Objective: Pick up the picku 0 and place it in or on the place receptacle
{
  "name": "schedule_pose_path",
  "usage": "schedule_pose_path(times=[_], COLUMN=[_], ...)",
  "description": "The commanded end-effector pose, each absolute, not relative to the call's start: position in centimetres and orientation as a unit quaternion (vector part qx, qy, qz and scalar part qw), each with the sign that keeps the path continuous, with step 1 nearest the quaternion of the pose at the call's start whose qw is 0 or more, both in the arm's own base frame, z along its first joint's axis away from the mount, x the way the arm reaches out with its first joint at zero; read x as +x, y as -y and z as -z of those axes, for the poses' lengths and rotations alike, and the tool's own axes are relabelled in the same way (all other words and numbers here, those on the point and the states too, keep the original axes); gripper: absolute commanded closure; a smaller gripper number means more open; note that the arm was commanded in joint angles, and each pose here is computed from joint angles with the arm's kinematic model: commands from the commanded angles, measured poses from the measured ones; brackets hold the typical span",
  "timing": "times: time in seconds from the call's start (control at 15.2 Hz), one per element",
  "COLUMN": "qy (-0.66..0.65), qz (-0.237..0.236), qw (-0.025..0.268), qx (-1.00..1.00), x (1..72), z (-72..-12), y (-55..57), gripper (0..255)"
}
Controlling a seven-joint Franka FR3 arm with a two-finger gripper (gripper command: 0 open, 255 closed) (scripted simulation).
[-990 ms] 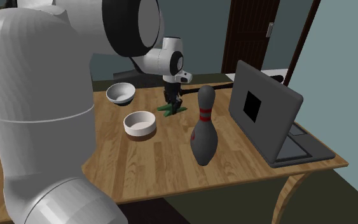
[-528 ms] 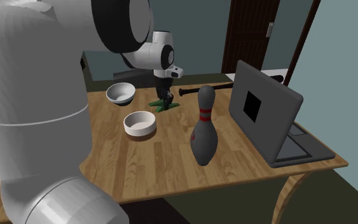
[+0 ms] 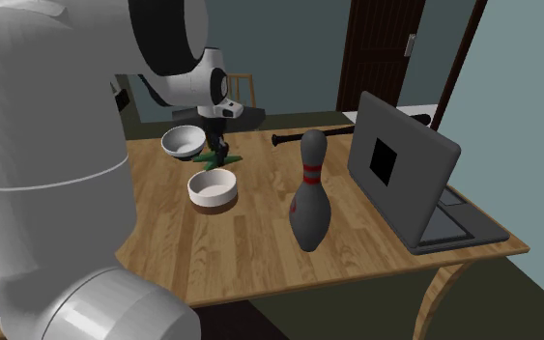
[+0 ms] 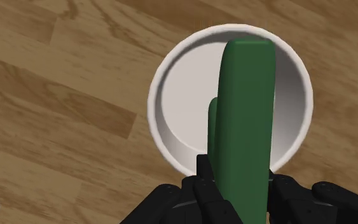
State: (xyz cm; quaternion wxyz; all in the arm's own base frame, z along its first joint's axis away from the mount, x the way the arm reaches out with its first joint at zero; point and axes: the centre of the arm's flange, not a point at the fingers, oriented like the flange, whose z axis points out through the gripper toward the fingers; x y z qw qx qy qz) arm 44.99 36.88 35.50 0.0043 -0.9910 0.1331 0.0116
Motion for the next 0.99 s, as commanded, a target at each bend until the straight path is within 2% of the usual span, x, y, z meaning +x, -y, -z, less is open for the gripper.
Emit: schedule_pose_path(times=[0.0, 0.92], qy=[-0.134, -0.134], qz=[-0.011, -0.011], qw=[0.004, 0.004], qx=[-0.991, -0.991], x=[43.5, 43.0], z=[-35.6, -28.8], y=[-38.8, -39.4], gripper=[255, 255])
